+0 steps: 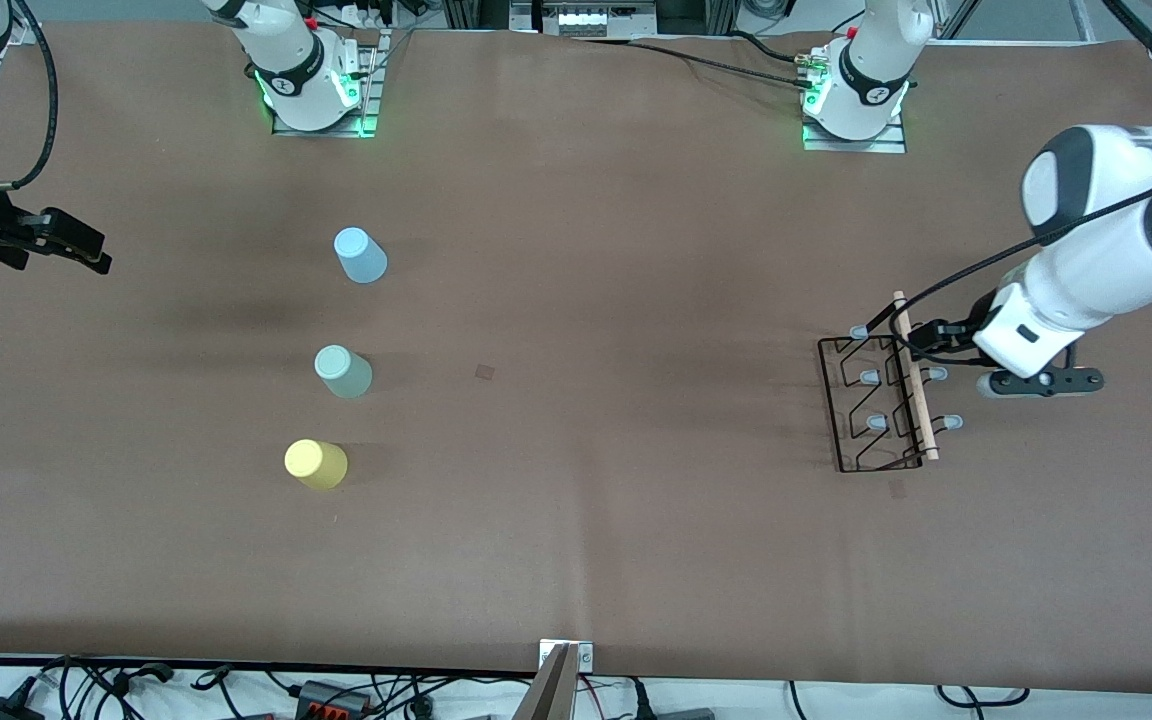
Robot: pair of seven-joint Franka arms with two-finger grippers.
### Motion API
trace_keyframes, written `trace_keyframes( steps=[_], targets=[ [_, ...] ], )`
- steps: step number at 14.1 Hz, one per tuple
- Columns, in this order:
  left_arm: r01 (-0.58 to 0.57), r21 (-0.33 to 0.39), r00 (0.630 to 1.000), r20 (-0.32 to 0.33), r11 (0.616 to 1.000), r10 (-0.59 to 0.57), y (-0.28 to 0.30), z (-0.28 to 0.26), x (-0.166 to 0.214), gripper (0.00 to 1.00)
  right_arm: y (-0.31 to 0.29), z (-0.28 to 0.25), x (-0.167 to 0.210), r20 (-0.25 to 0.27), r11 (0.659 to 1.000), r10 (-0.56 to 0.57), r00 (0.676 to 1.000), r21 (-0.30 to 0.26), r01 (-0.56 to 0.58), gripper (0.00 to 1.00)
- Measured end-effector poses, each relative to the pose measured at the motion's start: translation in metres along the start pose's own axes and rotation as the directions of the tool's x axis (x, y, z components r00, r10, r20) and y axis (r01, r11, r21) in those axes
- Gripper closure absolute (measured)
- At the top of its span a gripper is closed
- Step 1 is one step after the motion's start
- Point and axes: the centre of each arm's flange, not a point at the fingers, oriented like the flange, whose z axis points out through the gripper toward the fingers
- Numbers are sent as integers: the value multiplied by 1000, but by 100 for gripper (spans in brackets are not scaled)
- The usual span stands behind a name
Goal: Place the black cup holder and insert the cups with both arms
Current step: 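Reach the left gripper down to the rack's wooden dowel and grasp it, then lift the rack with the left gripper while the right gripper grips the cup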
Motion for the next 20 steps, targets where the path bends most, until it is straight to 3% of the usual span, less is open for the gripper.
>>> trace_keyframes(
  steps=[9,11,15,19,20],
  targets=[
    [-11,-3,1000,0,1000,11,5,51,-11,4,0,1,2,-4,1000,0,1000,1,0,0],
    [-11,-3,1000,2,1000,11,5,58,-11,19,0,2,2,-4,1000,0,1000,1,0,0],
    [-10,-3,1000,3,1000,10,5,62,-11,32,-1,15,8,16,1000,0,1000,3,0,0],
    [-10,-3,1000,4,1000,10,5,63,-11,72,-27,60,29,60,999,-37,998,19,36,0],
    [-10,-3,1000,4,1000,10,5,63,-11,72,-34,73,36,71,999,-42,997,35,40,0]
  ],
)
